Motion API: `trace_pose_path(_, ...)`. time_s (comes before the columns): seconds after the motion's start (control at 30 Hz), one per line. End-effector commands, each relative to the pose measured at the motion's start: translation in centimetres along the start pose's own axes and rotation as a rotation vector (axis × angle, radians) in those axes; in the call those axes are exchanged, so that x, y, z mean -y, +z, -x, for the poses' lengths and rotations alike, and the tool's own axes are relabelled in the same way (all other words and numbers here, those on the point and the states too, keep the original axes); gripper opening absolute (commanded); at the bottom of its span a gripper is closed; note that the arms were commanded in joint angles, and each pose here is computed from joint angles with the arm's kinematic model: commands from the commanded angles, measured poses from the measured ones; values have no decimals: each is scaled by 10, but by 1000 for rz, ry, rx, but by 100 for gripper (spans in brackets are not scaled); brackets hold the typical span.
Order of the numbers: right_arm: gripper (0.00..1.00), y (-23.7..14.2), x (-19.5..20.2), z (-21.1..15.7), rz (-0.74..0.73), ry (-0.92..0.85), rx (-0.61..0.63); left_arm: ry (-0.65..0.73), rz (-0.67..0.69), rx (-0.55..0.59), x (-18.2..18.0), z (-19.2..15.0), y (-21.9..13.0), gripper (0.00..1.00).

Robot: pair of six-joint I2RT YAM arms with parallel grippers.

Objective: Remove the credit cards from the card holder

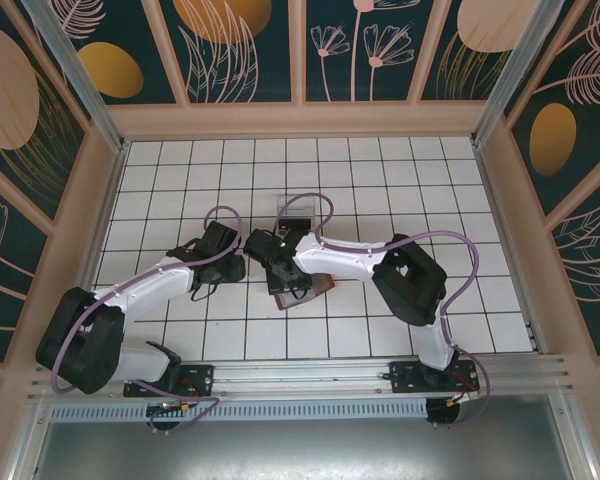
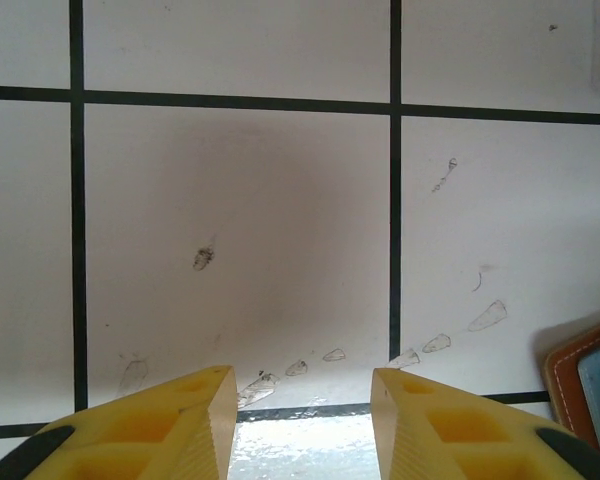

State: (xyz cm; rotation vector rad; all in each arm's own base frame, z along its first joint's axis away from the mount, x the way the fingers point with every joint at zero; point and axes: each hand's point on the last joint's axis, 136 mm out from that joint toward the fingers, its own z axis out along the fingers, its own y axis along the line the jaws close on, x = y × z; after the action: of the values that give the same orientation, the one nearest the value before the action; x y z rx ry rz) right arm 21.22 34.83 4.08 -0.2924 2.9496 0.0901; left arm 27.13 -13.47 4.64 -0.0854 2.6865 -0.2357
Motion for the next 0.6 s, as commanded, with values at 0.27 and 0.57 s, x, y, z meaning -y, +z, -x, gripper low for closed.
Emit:
trace_pose_path(0.27,57,3,25,-3,-149,-13,16,6,-31,-3,8,7,1,41)
trace_pose_path(0.57,54,-17,-25,7,189,-6,49,2,-32,-2,9,7,1,41)
